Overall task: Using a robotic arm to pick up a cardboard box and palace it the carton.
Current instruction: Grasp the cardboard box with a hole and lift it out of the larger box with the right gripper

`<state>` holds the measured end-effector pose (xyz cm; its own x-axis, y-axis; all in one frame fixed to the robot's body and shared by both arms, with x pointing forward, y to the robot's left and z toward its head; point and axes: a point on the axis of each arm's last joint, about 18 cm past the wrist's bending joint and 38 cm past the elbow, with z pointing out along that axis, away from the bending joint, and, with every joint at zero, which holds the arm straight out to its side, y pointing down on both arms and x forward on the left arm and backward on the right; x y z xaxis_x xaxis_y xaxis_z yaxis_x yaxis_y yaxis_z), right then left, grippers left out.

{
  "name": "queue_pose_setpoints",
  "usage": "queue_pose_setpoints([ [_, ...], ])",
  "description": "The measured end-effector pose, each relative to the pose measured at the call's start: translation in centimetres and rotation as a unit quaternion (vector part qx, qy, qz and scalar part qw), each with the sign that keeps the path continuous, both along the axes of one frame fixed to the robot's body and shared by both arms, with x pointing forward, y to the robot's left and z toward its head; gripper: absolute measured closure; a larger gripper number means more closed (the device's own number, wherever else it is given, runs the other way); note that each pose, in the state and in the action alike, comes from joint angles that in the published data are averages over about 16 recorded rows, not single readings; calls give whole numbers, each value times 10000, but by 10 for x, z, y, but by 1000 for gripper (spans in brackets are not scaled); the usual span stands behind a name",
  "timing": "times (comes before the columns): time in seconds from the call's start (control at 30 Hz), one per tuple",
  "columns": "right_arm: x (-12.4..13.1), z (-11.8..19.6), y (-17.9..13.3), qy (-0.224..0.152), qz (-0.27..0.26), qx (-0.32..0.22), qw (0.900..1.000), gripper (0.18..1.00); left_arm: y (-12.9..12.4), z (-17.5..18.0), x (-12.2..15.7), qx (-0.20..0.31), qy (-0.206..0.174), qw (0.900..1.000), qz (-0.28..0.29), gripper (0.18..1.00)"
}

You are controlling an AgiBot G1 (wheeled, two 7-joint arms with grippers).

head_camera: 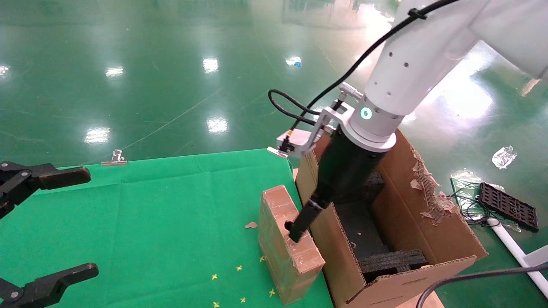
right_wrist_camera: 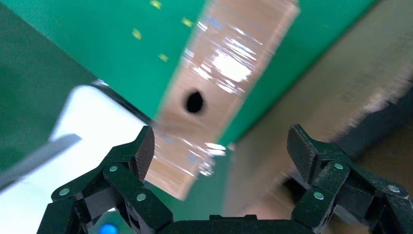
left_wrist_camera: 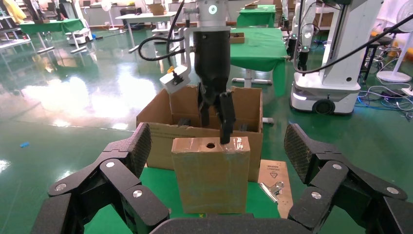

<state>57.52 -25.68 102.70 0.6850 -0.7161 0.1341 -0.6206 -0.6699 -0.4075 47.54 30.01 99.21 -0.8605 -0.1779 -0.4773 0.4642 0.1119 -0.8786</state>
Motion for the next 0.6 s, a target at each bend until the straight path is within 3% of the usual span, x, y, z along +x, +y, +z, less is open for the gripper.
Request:
queue_pose_setpoints([
  [0.27,13,-10,6,205,-326,310,9988,178,0,0,0,0,0,10000,0,184],
  [0.6,23,-23,14,280,-353,203,9988,180,0,0,0,0,0,10000,0,184],
])
